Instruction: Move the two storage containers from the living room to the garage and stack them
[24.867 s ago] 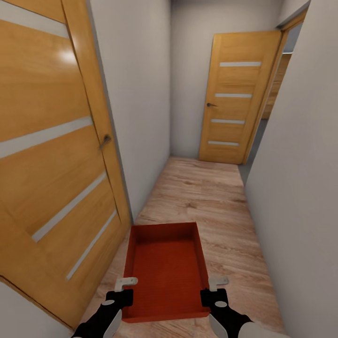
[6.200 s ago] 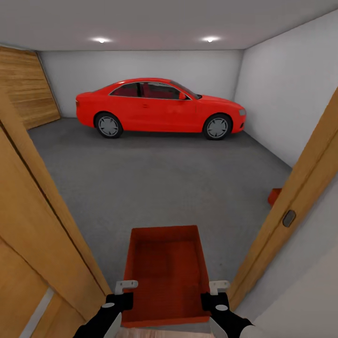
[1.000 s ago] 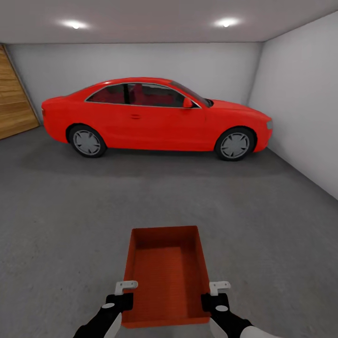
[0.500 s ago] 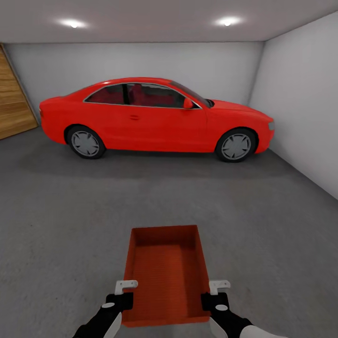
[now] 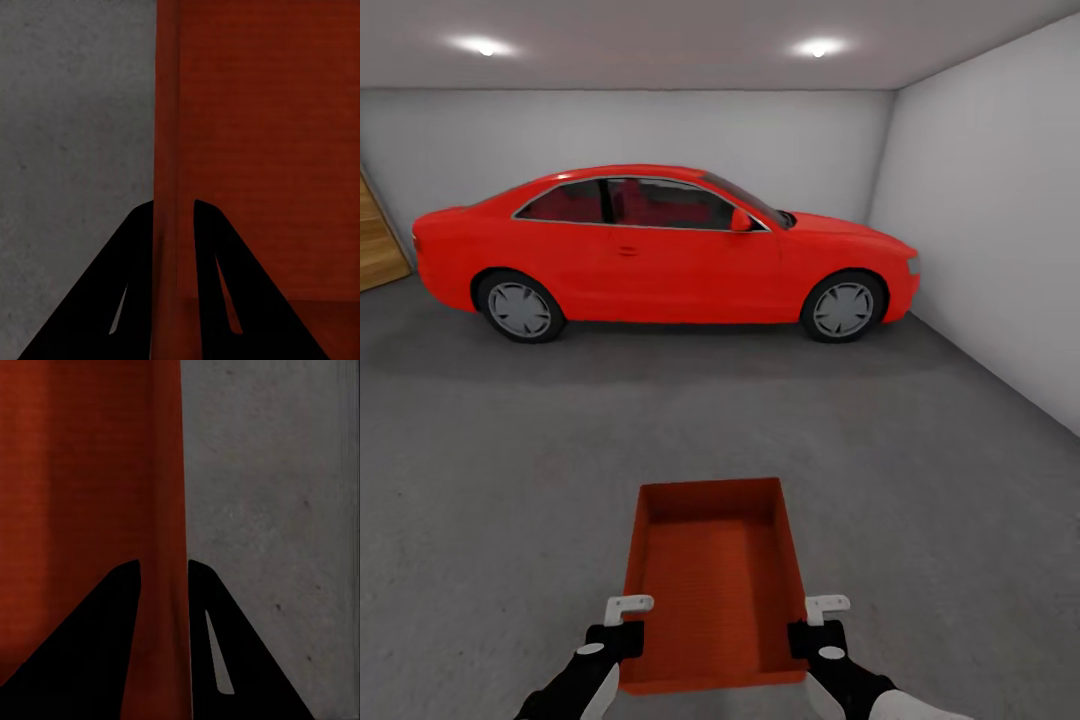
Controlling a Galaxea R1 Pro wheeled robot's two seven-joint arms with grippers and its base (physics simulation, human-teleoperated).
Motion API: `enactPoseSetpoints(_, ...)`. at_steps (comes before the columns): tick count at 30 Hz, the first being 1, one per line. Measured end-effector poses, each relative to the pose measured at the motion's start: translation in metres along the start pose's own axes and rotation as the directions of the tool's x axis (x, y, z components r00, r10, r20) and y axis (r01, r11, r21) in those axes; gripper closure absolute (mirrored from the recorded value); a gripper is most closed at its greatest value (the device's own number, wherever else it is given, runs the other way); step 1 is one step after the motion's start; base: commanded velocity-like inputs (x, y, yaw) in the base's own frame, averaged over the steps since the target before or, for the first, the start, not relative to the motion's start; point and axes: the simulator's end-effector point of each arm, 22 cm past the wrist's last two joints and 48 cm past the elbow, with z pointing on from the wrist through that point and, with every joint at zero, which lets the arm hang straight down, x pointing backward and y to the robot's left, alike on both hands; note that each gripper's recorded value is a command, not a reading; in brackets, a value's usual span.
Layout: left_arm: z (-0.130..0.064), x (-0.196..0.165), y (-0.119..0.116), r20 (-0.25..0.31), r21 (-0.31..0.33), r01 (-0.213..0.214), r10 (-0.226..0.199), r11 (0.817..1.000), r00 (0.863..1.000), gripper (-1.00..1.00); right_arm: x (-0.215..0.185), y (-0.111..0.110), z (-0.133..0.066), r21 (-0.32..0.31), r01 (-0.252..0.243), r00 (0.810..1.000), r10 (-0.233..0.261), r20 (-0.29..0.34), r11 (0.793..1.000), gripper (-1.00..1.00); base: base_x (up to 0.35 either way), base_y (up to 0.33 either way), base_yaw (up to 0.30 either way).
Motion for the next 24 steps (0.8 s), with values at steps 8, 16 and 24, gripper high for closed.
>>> enactPoseSetpoints(8,0.0001,0.0074,-0.0012,-0.016,0.002,-0.007,0.007,1.0,1.0,1.0,0.0106,-0.0009,-0.0012,0.002,-0.007,1.0,0.007,-0.016,1.0,1.0,0.0,0.0,-0.289)
enactPoseSetpoints(16,0.0,0.0051,-0.0012,-0.011,0.001,-0.005,0.005,1.0,1.0,1.0,0.0075,-0.0009,-0.0007,0.001,-0.005,1.0,0.005,-0.011,1.0,1.0,0.0,0.0,-0.29)
enactPoseSetpoints(24,0.0001,0.0051,-0.0012,-0.011,0.001,-0.005,0.005,1.0,1.0,1.0,0.0076,-0.001,-0.0007,0.0,-0.005,1.0,0.005,-0.011,1.0,1.0,0.0,0.0,-0.29)
